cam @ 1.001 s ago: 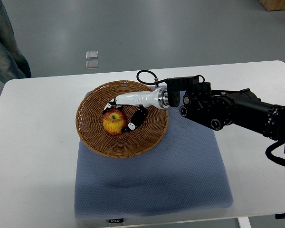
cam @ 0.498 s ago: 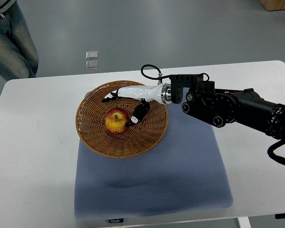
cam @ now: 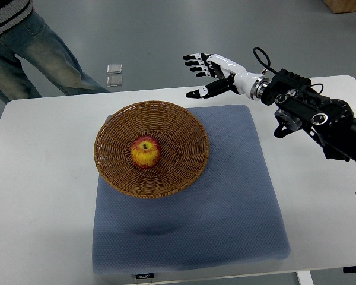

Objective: Place red apple in basket with right hand

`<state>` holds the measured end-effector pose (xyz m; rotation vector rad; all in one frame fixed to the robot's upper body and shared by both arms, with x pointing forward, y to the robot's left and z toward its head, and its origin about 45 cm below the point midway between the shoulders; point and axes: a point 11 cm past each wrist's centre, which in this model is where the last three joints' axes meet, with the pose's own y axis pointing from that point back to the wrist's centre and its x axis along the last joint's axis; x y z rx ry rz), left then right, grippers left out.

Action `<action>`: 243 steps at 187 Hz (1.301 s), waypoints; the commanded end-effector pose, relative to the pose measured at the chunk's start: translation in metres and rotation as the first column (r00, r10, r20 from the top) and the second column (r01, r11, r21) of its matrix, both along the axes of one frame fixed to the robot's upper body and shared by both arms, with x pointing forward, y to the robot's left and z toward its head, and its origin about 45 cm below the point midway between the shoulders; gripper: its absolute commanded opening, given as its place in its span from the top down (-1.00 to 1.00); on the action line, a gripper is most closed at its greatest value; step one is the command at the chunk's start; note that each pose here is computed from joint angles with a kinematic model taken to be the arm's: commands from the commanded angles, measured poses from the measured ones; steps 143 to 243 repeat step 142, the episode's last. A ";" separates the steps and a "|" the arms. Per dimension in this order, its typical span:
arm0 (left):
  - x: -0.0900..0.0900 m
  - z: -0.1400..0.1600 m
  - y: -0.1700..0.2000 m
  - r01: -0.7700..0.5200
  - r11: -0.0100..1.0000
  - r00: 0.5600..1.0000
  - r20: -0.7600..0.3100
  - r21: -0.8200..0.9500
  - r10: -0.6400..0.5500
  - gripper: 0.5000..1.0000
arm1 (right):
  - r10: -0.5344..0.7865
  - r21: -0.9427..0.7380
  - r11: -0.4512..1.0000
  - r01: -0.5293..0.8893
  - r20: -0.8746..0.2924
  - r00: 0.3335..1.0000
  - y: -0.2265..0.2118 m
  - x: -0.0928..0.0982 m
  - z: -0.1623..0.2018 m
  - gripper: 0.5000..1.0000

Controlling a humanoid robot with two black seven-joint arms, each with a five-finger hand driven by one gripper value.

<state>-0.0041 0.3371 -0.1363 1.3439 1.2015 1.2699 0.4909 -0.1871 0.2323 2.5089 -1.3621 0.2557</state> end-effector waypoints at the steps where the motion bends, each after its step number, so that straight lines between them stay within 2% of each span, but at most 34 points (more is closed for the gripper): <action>1: 0.000 0.000 -0.001 0.000 1.000 1.000 0.001 -0.002 0.000 -1.00 | -0.165 0.108 0.979 0.172 -0.069 0.984 -0.033 0.003 -0.015 -0.59; 9: 0.000 0.000 -0.001 0.000 1.000 1.000 0.001 -0.002 0.000 -1.00 | -0.165 0.108 0.979 0.172 -0.069 0.984 -0.033 0.003 -0.015 -0.59; 10: 0.000 0.000 -0.001 0.000 1.000 1.000 0.000 -0.003 0.000 -1.00 | -0.223 0.160 0.958 0.238 -0.105 0.969 -0.043 0.004 -0.019 -0.59; 22: 0.000 0.000 -0.002 0.000 1.000 1.000 0.000 -0.005 0.000 -1.00 | -0.289 0.223 0.921 0.318 -0.154 0.945 -0.054 0.003 -0.026 -0.59; 31: 0.000 0.000 -0.002 0.000 1.000 1.000 0.000 -0.005 0.000 -1.00 | -0.289 0.224 0.921 0.318 -0.155 0.945 -0.054 0.003 -0.026 -0.59; 32: 0.000 0.000 -0.002 0.000 1.000 1.000 0.000 -0.006 0.000 -1.00 | -0.348 0.267 0.882 0.390 -0.191 0.918 -0.063 0.002 -0.031 -0.59; 42: -0.001 0.000 -0.002 0.000 1.000 1.000 -0.001 -0.006 0.000 -1.00 | -0.403 0.300 0.837 0.458 -0.229 0.886 -0.070 0.001 -0.036 -0.59; 58: 0.000 0.000 -0.002 0.000 1.000 1.000 0.000 -0.006 0.000 -1.00 | -0.428 0.315 0.812 0.491 -0.251 0.868 -0.075 0.000 -0.039 -0.59; 59: 0.000 0.000 -0.002 0.000 1.000 1.000 0.000 -0.005 0.000 -1.00 | -0.451 0.348 0.772 0.532 -0.290 0.844 -0.079 -0.002 -0.044 -0.59; 71: 0.000 0.000 -0.002 0.000 1.000 1.000 0.000 -0.005 0.000 -1.00 | -0.465 0.389 0.724 0.569 -0.333 0.820 -0.084 -0.005 -0.048 -0.60; 90: 0.000 0.000 -0.001 0.000 1.000 1.000 0.000 -0.003 0.000 -1.00 | -0.464 0.422 0.696 0.582 -0.355 0.812 -0.085 -0.006 -0.049 -0.69; 243: 0.000 0.000 -0.001 0.000 1.000 1.000 0.001 -0.003 0.000 -1.00 | -0.460 0.422 0.697 0.579 -0.356 0.814 -0.083 -0.006 -0.050 -0.69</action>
